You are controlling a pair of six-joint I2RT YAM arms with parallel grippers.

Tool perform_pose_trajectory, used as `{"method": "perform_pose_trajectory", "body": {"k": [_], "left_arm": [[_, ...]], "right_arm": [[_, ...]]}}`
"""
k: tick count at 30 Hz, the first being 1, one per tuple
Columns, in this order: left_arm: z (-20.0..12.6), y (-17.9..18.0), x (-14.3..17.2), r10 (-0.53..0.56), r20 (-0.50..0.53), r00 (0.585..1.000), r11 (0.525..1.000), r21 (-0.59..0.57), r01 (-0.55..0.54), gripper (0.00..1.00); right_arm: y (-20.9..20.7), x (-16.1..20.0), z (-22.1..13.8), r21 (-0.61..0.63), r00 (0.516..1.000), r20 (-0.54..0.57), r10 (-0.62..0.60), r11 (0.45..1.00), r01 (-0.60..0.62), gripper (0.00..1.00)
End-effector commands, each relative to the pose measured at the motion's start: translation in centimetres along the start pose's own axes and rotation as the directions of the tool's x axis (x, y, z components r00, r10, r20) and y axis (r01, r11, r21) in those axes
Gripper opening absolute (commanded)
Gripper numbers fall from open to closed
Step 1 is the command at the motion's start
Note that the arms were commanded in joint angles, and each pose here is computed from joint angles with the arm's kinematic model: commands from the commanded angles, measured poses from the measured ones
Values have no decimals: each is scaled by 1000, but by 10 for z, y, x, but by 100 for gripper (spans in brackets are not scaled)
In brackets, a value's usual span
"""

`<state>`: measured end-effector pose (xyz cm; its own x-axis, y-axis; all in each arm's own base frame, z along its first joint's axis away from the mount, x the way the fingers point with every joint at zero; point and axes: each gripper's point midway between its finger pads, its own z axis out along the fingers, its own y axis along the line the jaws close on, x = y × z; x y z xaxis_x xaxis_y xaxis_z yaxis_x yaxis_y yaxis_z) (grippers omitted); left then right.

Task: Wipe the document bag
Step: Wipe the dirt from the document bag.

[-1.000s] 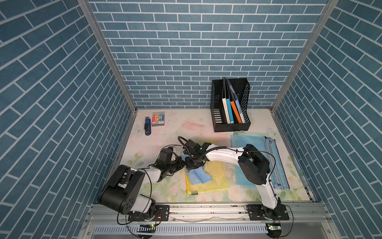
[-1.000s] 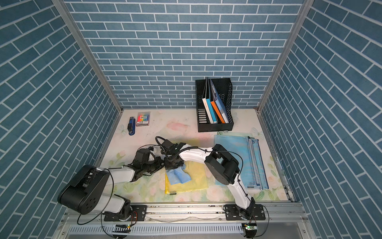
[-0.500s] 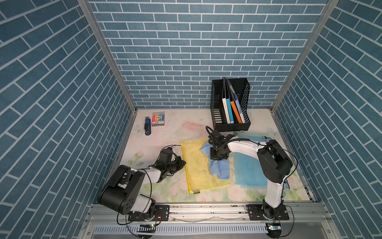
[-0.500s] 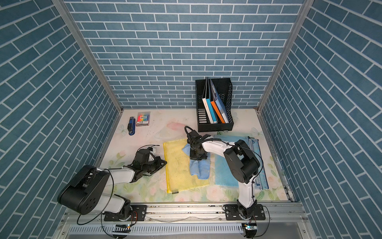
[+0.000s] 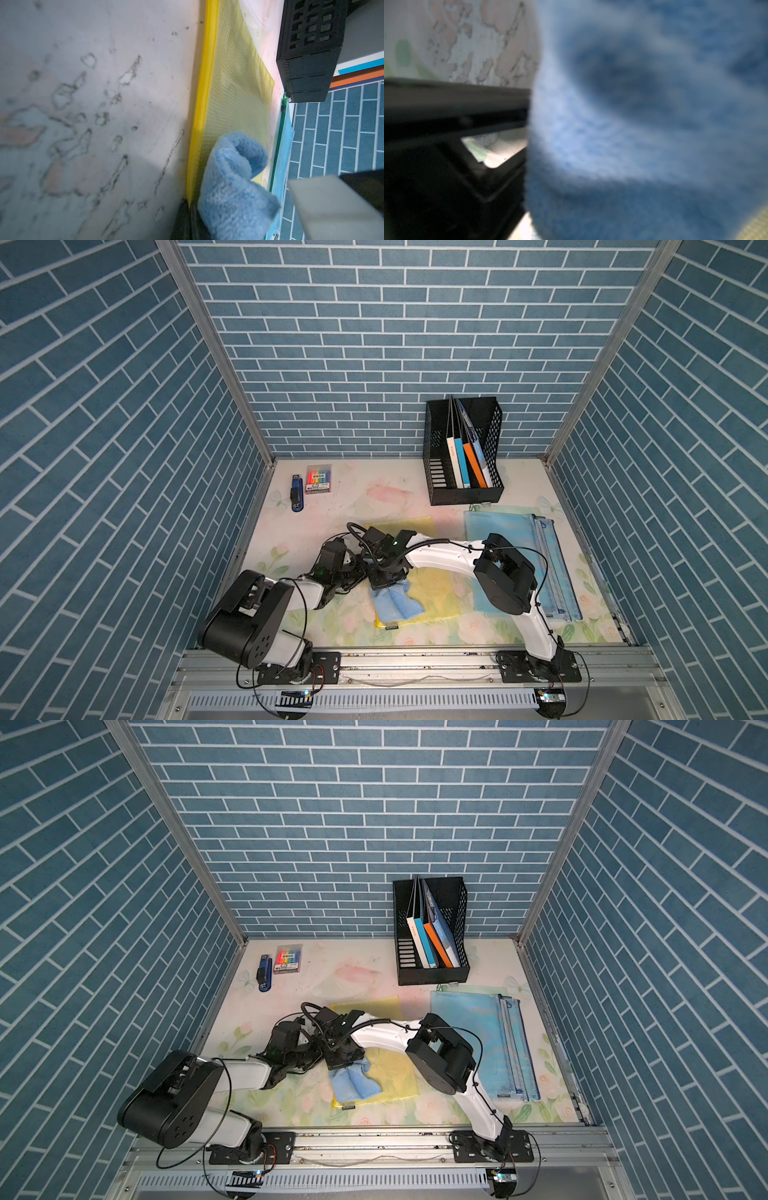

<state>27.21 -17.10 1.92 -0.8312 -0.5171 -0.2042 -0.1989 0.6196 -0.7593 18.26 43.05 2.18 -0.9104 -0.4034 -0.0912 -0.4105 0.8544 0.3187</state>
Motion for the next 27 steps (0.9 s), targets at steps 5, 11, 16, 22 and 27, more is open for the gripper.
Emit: {"method": "perform_pose_trajectory", "body": {"k": [5,11,16,22,27], "left_arm": [[0,4,1,-8,11,1000,1000,2,8,0],[1,5,1,-18,10,1000,1000,2,18,0],[2,4,0,-30,12,999,1000,8,30,0],[3,2,-2,-43,23,999,999,18,42,0],[5,2,-2,-49,18,999,999,21,49,0]], "right_arm": [[-123,18,-24,181,976,9,219,959,-217,0],[-170,14,-55,262,961,77,264,925,-275,0],[-166,13,-55,262,960,81,267,924,-279,0],[-99,20,-32,188,987,46,157,969,-163,0],[-17,35,1,105,999,-53,14,994,-8,0]]}}
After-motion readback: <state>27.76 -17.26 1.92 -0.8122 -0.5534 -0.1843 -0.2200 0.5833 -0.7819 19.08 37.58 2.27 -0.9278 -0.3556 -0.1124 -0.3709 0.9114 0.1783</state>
